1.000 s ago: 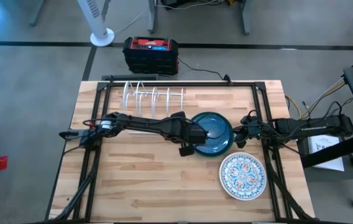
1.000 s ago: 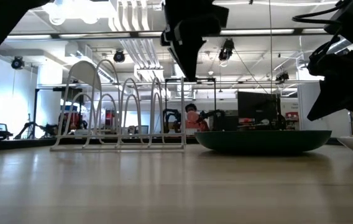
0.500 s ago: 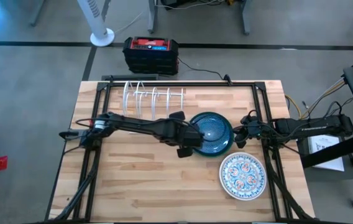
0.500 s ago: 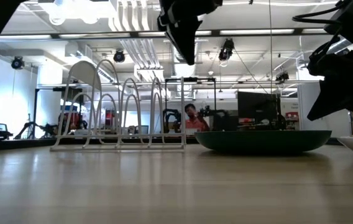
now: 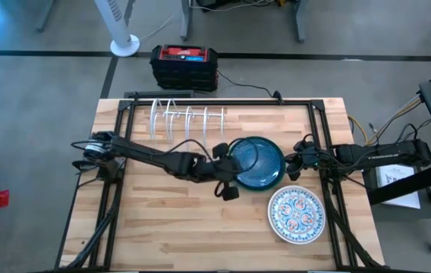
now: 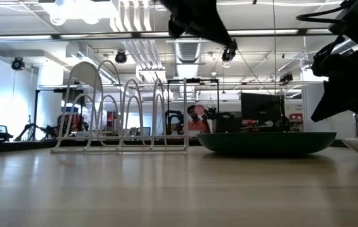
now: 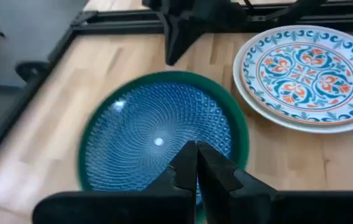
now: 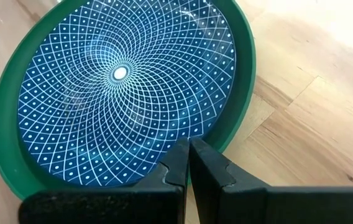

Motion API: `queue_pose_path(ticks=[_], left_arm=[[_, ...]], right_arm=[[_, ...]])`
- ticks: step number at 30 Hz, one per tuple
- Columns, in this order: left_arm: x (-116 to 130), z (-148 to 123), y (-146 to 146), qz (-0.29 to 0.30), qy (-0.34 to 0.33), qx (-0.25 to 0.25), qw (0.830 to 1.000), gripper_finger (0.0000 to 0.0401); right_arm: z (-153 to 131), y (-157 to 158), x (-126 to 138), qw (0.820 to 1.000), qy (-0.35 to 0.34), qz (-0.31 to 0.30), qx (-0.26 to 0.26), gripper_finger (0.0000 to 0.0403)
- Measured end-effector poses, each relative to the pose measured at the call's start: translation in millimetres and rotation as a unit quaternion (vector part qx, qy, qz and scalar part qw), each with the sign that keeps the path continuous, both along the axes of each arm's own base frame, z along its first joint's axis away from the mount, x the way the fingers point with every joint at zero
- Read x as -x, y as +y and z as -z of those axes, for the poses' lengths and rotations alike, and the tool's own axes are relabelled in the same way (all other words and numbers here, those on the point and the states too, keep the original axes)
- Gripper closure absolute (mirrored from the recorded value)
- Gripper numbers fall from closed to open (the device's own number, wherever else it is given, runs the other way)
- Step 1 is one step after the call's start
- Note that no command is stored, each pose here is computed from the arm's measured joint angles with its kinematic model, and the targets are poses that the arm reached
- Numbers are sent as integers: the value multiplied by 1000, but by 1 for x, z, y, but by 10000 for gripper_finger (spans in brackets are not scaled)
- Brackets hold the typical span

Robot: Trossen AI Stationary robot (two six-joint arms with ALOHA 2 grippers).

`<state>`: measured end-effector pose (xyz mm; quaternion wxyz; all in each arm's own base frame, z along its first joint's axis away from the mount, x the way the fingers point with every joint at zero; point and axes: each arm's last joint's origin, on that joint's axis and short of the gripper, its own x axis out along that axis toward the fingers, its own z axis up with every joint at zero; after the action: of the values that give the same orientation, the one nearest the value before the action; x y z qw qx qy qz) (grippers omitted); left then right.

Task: Sort dishes
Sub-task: Put the blue patterned plate in the dish rack

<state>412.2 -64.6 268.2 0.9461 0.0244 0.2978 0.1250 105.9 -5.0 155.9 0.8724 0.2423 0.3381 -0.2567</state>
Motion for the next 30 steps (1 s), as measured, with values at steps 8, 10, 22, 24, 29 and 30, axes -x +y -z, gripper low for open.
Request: queue_pose_path(ticks=[8, 10, 22, 24, 29, 30], left_arm=[[-5, 45, 0, -84, -32, 100, 991, 401], [-10, 53, -1, -93, -25, 108, 990, 401], [-55, 106, -8, -104, 83, 72, 989, 401], [-62, 108, -8, -102, 100, 61, 988, 401], [-80, 103, -2, -104, 135, 31, 985, 401], [-83, 104, 0, -105, 145, 24, 983, 401]], right_arm=[[-2, 0, -2, 1000, -13, 1, 2, 396], [-3, 0, -3, 1000, -23, 2, 4, 396], [-3, 0, -6, 998, -40, 26, -27, 396], [-2, 0, -7, 998, -35, 31, -35, 396], [3, 1, -11, 998, -16, 33, -49, 380], [3, 1, -12, 998, -15, 33, -48, 375]])
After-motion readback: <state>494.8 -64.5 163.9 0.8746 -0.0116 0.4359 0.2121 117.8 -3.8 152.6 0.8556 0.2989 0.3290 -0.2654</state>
